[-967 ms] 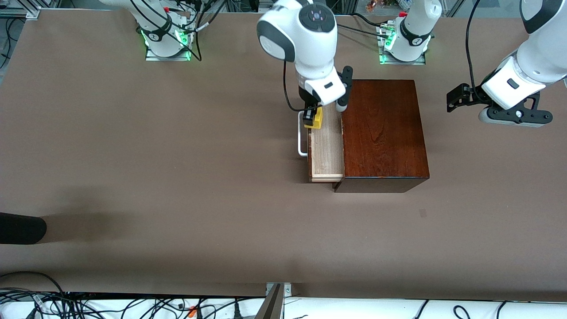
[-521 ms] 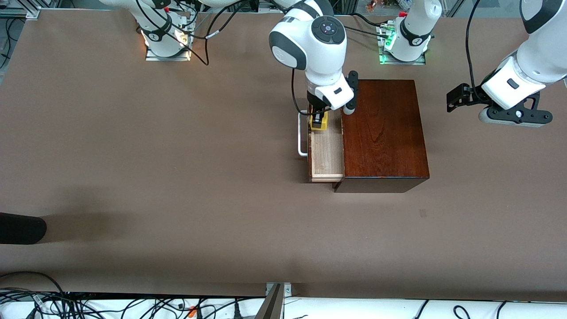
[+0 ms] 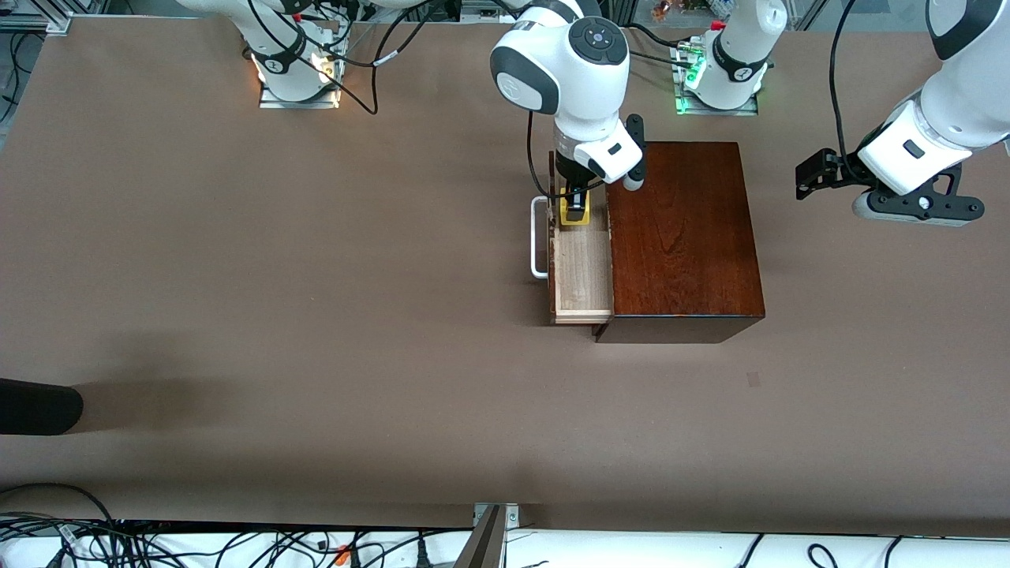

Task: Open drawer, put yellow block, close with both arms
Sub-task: 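Carry the yellow cube with the right gripper over the open drawer, then lower the cube into the drawer and open the right gripper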

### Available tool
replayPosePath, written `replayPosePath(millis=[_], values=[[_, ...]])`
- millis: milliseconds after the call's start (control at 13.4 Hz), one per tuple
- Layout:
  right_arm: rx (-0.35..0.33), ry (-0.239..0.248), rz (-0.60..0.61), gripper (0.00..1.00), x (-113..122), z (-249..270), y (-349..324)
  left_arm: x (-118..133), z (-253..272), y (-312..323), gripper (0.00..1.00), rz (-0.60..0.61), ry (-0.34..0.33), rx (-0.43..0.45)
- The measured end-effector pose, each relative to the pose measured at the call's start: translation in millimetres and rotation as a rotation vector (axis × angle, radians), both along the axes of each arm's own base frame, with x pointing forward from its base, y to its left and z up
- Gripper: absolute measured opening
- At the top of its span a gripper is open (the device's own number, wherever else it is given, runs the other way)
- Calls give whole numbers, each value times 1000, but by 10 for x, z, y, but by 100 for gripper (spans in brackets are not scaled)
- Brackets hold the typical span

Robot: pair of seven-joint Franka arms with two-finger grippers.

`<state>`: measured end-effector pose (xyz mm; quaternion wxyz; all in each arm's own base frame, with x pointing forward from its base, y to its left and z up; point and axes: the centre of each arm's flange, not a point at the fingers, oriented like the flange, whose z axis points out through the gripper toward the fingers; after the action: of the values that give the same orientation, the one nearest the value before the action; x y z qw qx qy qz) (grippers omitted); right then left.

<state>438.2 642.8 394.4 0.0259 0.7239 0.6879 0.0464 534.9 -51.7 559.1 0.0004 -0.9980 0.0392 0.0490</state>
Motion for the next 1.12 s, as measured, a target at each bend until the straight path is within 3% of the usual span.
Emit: replayPosePath(millis=[446, 1116], values=[[4, -7, 16, 56, 37, -345, 74, 0, 0, 0, 100, 0, 0, 0], [-35, -42, 47, 56, -28, -402, 117, -2, -1, 0, 100, 0, 2, 0]])
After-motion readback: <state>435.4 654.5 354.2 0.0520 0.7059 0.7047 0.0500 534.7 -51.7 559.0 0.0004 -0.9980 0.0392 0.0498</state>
